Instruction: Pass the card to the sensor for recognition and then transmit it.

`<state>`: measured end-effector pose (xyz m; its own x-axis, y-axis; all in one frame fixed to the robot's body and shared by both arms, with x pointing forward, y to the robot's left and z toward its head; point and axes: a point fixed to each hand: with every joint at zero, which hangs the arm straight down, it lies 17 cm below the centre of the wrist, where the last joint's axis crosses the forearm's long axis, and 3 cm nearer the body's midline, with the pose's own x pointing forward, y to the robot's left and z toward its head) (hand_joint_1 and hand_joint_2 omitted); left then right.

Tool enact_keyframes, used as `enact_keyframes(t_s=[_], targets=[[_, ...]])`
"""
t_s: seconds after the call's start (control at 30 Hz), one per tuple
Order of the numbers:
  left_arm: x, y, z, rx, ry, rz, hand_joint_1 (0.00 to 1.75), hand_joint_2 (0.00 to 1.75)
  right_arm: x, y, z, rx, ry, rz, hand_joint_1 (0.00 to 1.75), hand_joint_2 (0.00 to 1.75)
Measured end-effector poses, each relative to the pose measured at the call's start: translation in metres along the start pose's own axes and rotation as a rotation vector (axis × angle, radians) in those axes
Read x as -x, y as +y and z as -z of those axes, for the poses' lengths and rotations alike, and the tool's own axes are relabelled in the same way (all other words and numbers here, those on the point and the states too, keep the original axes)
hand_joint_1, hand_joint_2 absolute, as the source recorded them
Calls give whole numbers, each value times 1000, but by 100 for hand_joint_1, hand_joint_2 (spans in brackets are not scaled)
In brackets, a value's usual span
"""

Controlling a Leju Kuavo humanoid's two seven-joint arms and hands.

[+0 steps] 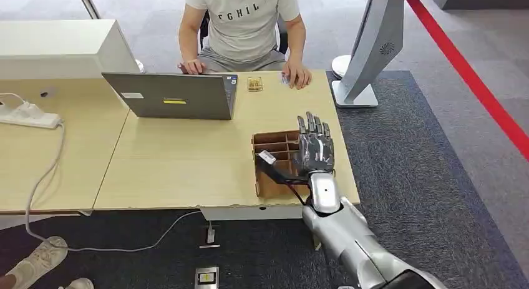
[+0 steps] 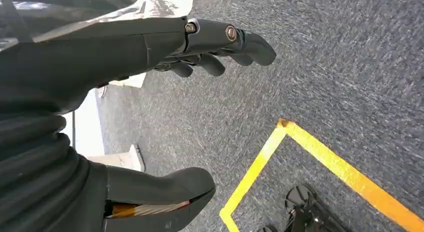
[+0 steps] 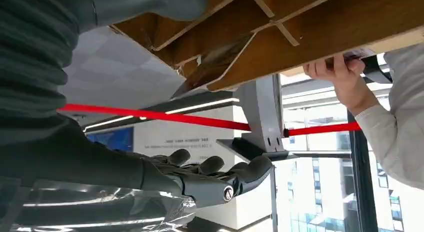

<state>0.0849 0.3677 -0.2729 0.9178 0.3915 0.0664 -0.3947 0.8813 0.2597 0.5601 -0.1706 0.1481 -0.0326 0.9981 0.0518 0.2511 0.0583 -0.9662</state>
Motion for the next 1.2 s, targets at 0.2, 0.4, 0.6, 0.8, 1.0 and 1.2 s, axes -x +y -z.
enact_keyframes(t_s=[0.2,0.4,0.6,0.8,1.0,1.2], targets=[[1,1,0,-12,7,-2,26,175,-1,2,-1,-4,-10,-7,154,175],[2,1,0,-16,7,-1,26,175,-2,3,-1,-8,-16,-16,175,175],[1,-2,-1,1,-1,16,24,175,1,1,3,-10,-9,-32,175,175],[0,-3,-1,9,-4,19,24,175,6,2,4,-18,6,-46,175,175],[-1,-2,0,11,-10,18,26,175,11,4,3,-21,15,-52,175,175],[-3,-2,0,13,-17,17,24,175,14,2,4,-9,19,-51,175,175]])
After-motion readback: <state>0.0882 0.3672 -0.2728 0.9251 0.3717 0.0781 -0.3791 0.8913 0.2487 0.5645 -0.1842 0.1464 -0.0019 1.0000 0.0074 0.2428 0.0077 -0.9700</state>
